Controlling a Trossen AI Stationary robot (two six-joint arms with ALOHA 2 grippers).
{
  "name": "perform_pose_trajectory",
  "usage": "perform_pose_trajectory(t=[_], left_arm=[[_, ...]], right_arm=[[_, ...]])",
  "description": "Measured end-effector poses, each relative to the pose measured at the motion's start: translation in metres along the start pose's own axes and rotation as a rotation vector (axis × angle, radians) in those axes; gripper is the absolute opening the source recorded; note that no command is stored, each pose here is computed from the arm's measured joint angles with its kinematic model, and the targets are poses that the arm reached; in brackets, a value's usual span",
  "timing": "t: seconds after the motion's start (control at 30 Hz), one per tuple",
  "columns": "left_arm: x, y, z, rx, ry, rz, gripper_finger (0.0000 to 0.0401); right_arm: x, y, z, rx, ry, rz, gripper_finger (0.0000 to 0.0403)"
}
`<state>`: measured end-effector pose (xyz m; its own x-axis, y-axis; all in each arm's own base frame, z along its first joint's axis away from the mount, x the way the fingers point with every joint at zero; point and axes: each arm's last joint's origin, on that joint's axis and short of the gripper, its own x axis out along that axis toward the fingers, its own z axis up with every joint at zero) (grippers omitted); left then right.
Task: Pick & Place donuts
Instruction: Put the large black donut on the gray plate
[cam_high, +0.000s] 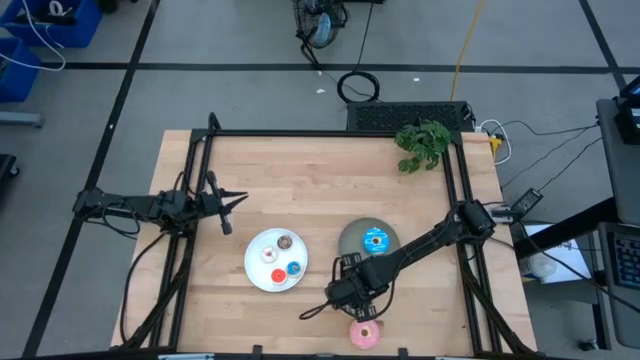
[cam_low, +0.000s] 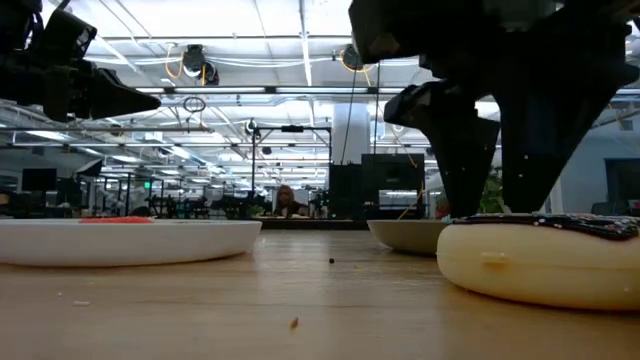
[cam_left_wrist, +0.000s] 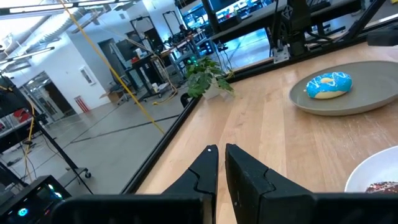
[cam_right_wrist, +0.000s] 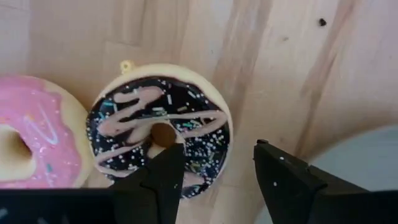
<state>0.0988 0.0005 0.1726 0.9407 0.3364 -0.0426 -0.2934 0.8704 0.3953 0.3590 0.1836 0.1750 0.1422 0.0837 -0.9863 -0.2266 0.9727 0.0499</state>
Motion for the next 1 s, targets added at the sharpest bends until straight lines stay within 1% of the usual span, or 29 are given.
perform_pose_trajectory(t=[0.23,0.47,0.6,0.67,0.73,0.8,0.87,1.0], left_arm=[[0.000,0.000,0.000,0.000,0.000,0.000,0.0037],[0.000,0.000,0.000,0.000,0.000,0.000,0.0037],[0.000,0.000,0.000,0.000,0.000,0.000,0.0037],[0.000,0.000,0.000,0.000,0.000,0.000,0.0037],[0.000,0.000,0.000,0.000,0.000,0.001,0.0037],[0.000,0.000,0.000,0.000,0.000,0.000,0.0037],[0.000,0.000,0.000,0.000,0.000,0.000,0.0037],[0.000,0.000,0.000,0.000,0.000,0.000,0.0037]], right_arm=[[0.010,0.001,0.000,-0.016,-0.055,0.033,0.0180],[0.028,-0.002,-0.011,-0.024,-0.038,0.028,0.0181],[0.032,-0.003,-0.014,-0.027,-0.042,0.029,0.0181],[0.032,-0.003,-0.014,-0.020,-0.050,0.031,0.0181],[0.031,-0.002,-0.013,0.016,-0.057,0.034,0.0176],[0.031,-0.004,-0.011,0.061,-0.059,0.037,0.0161],[0.030,-0.006,-0.010,0.089,-0.057,0.048,0.0138],[0.024,-0.010,-0.008,0.101,-0.050,0.087,0.0073]])
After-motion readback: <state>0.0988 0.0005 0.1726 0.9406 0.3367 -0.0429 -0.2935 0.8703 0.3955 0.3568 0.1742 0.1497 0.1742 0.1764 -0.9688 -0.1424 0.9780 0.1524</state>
